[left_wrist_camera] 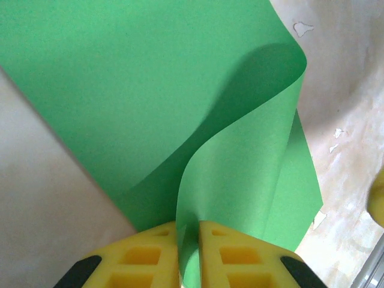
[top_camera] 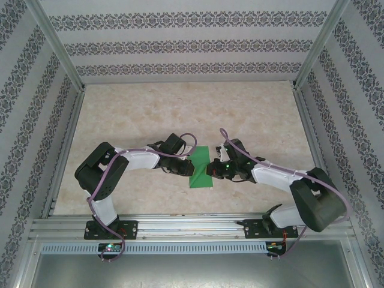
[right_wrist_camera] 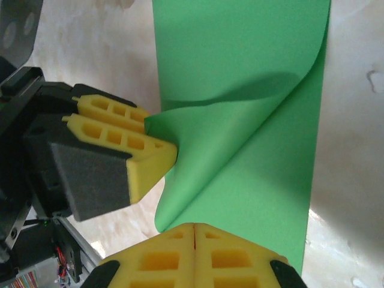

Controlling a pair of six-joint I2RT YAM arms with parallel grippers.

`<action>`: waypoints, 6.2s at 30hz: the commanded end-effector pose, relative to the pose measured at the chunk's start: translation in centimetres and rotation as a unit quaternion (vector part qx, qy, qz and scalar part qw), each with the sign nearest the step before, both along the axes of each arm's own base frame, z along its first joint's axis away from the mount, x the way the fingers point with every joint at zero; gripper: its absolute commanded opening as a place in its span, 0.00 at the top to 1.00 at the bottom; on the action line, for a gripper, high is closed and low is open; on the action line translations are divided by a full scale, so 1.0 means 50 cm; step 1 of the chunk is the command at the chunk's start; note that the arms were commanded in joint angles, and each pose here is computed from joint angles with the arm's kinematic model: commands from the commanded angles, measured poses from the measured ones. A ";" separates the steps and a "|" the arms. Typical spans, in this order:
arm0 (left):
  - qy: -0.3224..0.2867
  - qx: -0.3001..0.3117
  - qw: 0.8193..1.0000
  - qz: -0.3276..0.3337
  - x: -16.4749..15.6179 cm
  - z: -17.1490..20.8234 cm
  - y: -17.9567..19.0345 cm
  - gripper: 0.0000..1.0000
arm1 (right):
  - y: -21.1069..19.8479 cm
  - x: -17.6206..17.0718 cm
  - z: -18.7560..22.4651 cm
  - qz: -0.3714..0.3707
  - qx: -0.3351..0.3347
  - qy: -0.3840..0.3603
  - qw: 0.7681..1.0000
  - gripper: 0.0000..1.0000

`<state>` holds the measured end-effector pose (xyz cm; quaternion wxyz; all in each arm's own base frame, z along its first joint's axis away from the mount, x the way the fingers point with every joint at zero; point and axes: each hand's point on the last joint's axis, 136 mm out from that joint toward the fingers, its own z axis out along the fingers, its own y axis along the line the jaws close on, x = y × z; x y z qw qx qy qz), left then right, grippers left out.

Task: Fold a paper plane with a square sheet of paper (fold left side to right side)
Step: Fold the triangle a second time at the center of the table.

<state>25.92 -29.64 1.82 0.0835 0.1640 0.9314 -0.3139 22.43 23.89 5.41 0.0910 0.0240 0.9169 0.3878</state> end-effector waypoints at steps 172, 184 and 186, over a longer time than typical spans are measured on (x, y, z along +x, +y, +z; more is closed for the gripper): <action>0.095 0.112 0.988 0.044 -0.141 -0.102 0.059 1.00 | 0.026 -0.024 -0.120 0.038 -0.070 0.026 0.996 1.00; 0.100 0.119 0.987 0.047 -0.145 -0.107 0.065 1.00 | 0.012 0.018 -0.101 0.024 -0.063 0.014 0.998 1.00; 0.101 0.119 0.987 0.046 -0.145 -0.107 0.065 1.00 | 0.006 0.023 -0.102 0.021 -0.063 0.014 0.998 1.00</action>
